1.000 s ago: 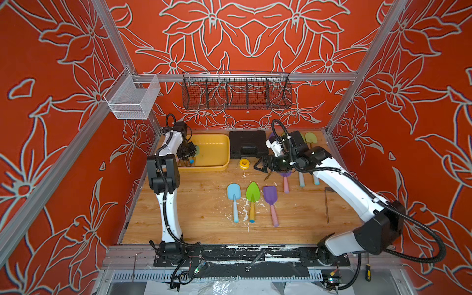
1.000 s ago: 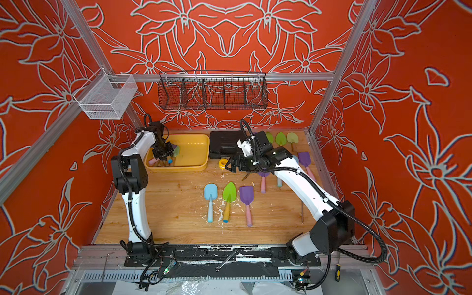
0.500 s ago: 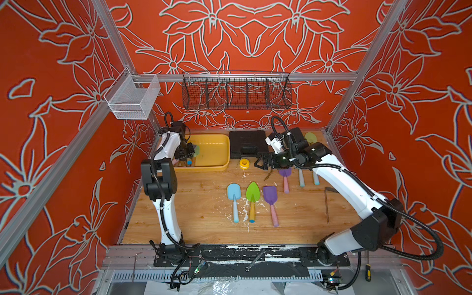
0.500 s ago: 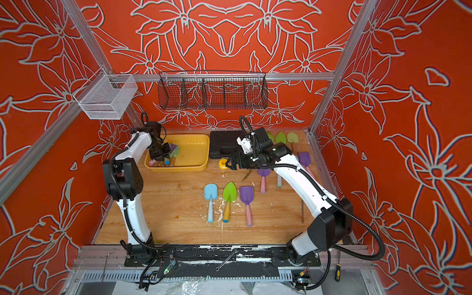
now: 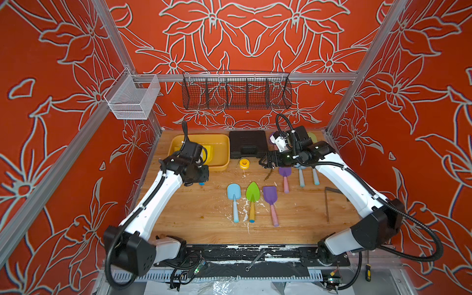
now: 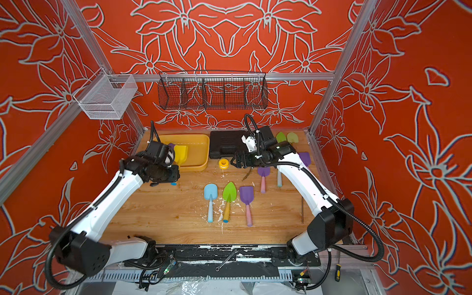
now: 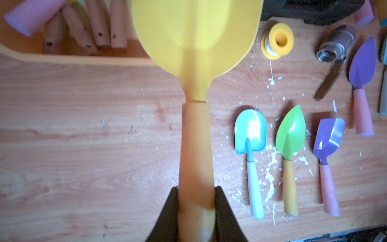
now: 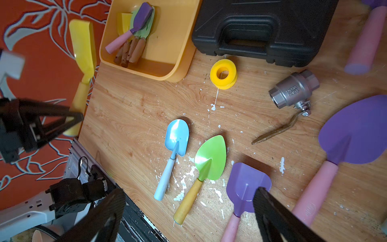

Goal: Take the shovel out of the storage box
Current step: Pick up the shovel from the storage box, then place the shovel at the center of the board.

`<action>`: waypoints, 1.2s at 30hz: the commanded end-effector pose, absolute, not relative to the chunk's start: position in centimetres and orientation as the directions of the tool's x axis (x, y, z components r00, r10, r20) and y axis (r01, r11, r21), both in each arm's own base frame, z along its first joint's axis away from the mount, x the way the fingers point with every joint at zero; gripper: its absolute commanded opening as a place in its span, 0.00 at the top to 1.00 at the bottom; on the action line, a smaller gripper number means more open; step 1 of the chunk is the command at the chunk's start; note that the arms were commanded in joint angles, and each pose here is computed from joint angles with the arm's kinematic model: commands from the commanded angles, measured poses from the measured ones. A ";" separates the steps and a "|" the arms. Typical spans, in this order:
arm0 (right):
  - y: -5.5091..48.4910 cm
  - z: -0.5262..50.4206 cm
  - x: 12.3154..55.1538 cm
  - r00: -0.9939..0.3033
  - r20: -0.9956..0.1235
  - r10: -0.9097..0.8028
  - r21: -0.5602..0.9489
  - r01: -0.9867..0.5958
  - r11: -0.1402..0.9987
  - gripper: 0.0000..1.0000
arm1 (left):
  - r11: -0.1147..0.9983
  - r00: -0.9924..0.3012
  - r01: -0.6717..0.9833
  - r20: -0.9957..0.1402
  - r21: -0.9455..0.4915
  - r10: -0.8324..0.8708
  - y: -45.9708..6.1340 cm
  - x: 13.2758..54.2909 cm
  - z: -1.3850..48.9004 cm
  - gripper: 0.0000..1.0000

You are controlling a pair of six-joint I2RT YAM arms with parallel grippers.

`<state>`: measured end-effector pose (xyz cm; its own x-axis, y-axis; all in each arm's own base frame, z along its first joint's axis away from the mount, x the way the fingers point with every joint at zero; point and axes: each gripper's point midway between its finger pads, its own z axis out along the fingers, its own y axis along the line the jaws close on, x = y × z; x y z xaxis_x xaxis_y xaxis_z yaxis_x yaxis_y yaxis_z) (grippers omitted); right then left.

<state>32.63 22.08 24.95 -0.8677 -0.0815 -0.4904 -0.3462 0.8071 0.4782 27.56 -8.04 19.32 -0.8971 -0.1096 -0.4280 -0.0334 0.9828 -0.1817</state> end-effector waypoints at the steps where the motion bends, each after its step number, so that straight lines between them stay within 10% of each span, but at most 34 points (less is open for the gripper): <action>1: 22.0 26.2 32.9 -0.848 -0.522 -0.096 0.466 -0.378 0.800 0.03 | 0.967 -0.870 -0.052 -0.464 -0.249 -0.166 -8.9 25.3 18.8 1.00; 36: 22.4 25.4 32.3 -0.864 -0.495 -0.093 0.511 -0.376 0.773 0.03 | 0.992 -0.953 -0.074 -0.287 -0.104 -0.101 -11.8 17.8 3.8 0.99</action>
<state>32.55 22.32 25.21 -0.8634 -0.0925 -0.4959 -0.3687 0.7868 0.4951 16.90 -11.52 3.68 -0.9627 -0.1153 -0.2448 -0.0922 0.9903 -0.1040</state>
